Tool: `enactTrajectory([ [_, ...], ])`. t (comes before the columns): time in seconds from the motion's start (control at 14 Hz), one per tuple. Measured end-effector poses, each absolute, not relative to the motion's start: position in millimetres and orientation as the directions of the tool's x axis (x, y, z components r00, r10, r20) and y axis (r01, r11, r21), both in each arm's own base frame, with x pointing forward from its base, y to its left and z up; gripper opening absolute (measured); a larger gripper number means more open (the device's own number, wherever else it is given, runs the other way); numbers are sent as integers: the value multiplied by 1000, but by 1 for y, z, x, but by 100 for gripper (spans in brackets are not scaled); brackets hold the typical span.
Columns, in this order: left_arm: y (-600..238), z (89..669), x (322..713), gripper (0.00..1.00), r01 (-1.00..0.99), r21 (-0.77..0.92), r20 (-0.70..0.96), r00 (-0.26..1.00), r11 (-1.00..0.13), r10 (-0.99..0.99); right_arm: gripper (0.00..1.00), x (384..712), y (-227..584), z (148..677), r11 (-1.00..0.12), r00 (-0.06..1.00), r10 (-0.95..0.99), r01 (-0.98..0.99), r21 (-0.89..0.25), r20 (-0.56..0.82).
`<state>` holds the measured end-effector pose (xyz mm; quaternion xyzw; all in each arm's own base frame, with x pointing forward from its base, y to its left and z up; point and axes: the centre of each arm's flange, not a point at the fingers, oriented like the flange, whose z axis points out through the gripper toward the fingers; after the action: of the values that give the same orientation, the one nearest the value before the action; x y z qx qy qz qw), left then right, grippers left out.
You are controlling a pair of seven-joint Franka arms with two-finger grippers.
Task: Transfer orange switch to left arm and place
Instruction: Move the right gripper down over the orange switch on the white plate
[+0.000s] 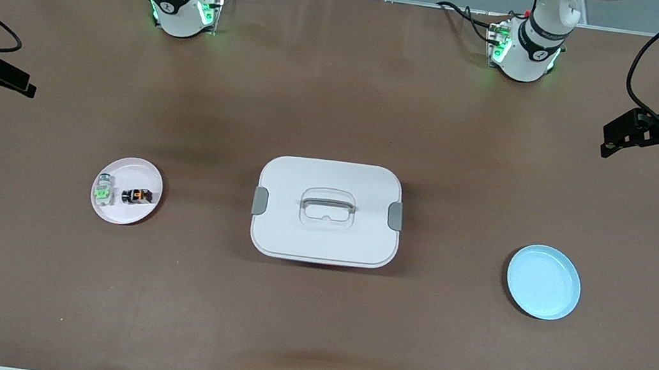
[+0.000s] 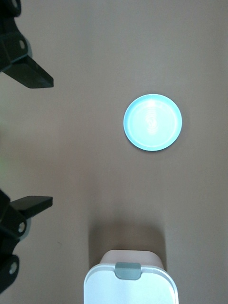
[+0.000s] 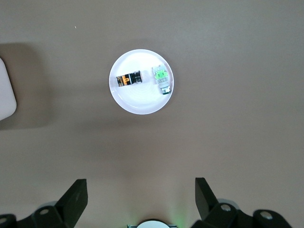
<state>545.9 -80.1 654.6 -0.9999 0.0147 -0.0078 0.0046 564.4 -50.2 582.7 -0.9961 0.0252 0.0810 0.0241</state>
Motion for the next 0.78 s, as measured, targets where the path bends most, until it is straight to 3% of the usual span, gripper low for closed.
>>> enactTrajectory([
  [0.78,-73,652,547,100,59,-10,3,998,-998,59,100,578,-50,530,-997,985,-48,-56,-45,-164],
])
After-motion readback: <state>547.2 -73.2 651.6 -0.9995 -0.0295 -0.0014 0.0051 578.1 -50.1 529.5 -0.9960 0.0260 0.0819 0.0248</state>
